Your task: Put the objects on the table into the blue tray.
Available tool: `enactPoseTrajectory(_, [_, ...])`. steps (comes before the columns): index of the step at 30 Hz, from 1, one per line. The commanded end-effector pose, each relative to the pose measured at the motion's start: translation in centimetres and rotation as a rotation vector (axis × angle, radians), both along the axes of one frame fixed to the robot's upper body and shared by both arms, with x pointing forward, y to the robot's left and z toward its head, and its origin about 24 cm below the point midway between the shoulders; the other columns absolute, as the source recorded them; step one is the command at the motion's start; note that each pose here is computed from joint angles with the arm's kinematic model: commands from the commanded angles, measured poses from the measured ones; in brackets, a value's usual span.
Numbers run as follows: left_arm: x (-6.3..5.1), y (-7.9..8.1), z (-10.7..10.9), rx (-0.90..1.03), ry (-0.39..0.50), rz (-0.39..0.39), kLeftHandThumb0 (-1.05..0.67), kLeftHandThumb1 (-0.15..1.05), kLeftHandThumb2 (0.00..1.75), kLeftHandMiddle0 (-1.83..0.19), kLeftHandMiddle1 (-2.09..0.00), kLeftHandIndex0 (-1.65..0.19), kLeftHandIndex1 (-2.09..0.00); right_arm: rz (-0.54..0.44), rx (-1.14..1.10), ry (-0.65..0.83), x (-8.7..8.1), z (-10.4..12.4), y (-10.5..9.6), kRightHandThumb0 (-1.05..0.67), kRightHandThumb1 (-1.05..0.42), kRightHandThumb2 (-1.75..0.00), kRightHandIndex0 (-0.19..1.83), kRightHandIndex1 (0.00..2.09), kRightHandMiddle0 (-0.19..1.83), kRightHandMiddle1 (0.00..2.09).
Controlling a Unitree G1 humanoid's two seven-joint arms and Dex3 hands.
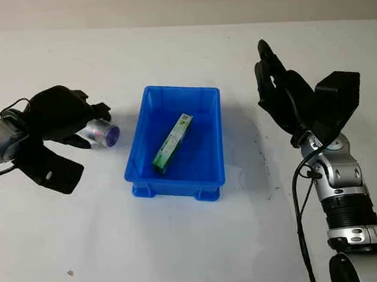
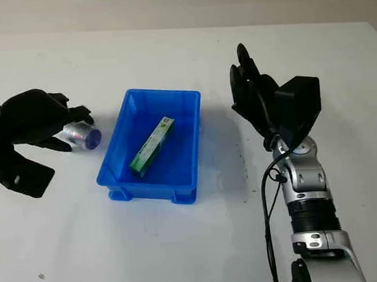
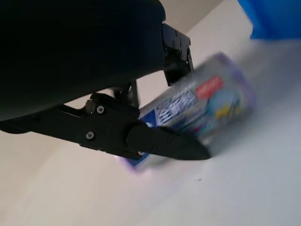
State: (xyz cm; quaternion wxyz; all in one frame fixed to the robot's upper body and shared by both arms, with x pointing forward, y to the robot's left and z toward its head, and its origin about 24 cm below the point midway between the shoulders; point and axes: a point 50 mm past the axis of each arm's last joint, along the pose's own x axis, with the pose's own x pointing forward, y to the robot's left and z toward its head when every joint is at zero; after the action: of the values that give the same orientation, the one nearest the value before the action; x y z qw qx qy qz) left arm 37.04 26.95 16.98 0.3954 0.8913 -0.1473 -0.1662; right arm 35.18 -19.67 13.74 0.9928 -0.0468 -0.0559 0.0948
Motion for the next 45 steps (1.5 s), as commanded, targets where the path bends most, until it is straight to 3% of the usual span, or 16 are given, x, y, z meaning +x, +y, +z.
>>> enactPoseTrajectory(1, [0.0,-0.4,-1.2,0.018,0.021,-0.023,-0.6,1.05,0.45,-1.07,-2.09,-0.34,-2.09,-0.008,0.0,-0.016,-0.2,0.3,-0.4,-0.71,-1.05,-0.75,-0.19,0.0,-0.19,0.0])
enactPoseTrajectory(6, [0.1,-0.4,-0.5,-0.046,-0.026,-0.025,-0.6,1.05,0.48,-1.12,-2.09,-0.45,-2.09,-0.002,0.0,-0.014,-0.2,0.2,-0.4,-0.71,-1.05,-0.75,-0.19,0.0,-0.19,0.0])
enactPoseTrajectory(8, [0.2,-0.4,0.2,-0.096,-0.052,-0.016,-0.58,1.05,0.38,-1.0,-2.09,-0.42,-2.09,-0.003,-0.003,-0.016,-0.2,0.2,-0.4,-0.7,-1.05,-0.75,-0.19,0.0,-0.19,0.0])
enactPoseTrajectory(11, [0.5,-0.3,2.0,-0.153,-0.14,-0.006,-0.57,1.05,0.37,-0.83,-2.09,-0.28,-2.09,-0.005,0.002,-0.014,-0.2,0.2,-0.4,-0.7,-1.05,-0.75,-0.19,0.0,-0.19,0.0])
enactPoseTrajectory(16, [0.6,-0.6,7.6,-0.319,-0.335,-0.024,-0.53,1.05,0.37,-0.71,-2.09,-0.21,-2.09,0.0,-0.006,-0.018,-0.2,0.2,-0.5,-0.69,-1.05,-0.76,-0.19,0.0,-0.19,0.0])
enactPoseTrajectory(19, [0.0,-1.3,11.3,-0.539,-0.461,-0.056,-0.54,1.05,0.36,-0.72,-2.09,-0.3,-2.09,-0.001,0.0,-0.019,-0.2,0.3,-0.4,-0.69,-1.05,-0.76,-0.19,0.0,-0.19,0.0])
enactPoseTrajectory(21, [-0.6,-2.0,13.4,-0.741,-0.472,-0.1,-0.51,1.05,0.35,-0.68,-2.09,-0.25,-2.08,0.004,0.001,-0.022,-0.2,0.2,-0.3,-0.68,-1.05,-0.76,-0.19,0.0,-0.19,0.0])
enactPoseTrajectory(26, [-2.0,-4.8,15.7,-1.146,-0.279,-0.254,-0.48,1.05,0.36,-0.83,-2.09,-0.55,-2.09,0.0,-0.002,-0.024,-0.1,0.2,-0.2,-0.68,-1.05,-0.76,-0.19,0.0,-0.19,0.0])
enactPoseTrajectory(29, [-2.4,-6.6,15.4,-1.242,-0.111,-0.287,-0.44,1.05,0.36,-0.93,-2.09,-0.46,-2.06,0.004,-0.007,-0.021,-0.1,0.2,-0.2,-0.68,-1.05,-0.76,-0.19,0.0,-0.19,0.0])
enactPoseTrajectory(30, [-2.4,-7.2,15.0,-1.272,-0.04,-0.295,-0.44,1.05,0.36,-0.96,-2.09,-0.54,-2.08,0.004,-0.008,-0.021,-0.1,0.2,-0.2,-0.68,-1.05,-0.76,-0.19,0.0,-0.19,0.0])
enactPoseTrajectory(36, [-2.1,-11.3,11.3,-1.357,0.427,-0.24,-0.5,1.05,0.42,-1.01,-2.09,-0.79,-2.09,0.006,0.002,-0.023,-0.2,0.2,-0.1,-0.67,-1.05,-0.76,-0.19,0.0,-0.19,0.0])
enactPoseTrajectory(41, [-2.0,-13.8,8.4,-1.356,0.621,-0.149,-0.48,1.05,0.41,-1.07,-2.09,-0.87,-2.09,-0.001,0.001,-0.031,-0.4,0.2,-0.2,-0.68,-1.05,-0.75,-0.19,0.0,-0.19,0.0])
enactPoseTrajectory(45, [-1.9,-14.9,6.8,-1.331,0.717,-0.064,-0.47,1.05,0.42,-0.89,-2.09,-0.65,-2.09,-0.003,-0.006,-0.03,-0.5,0.1,-0.3,-0.68,-1.05,-0.74,-0.19,0.0,-0.19,0.0])
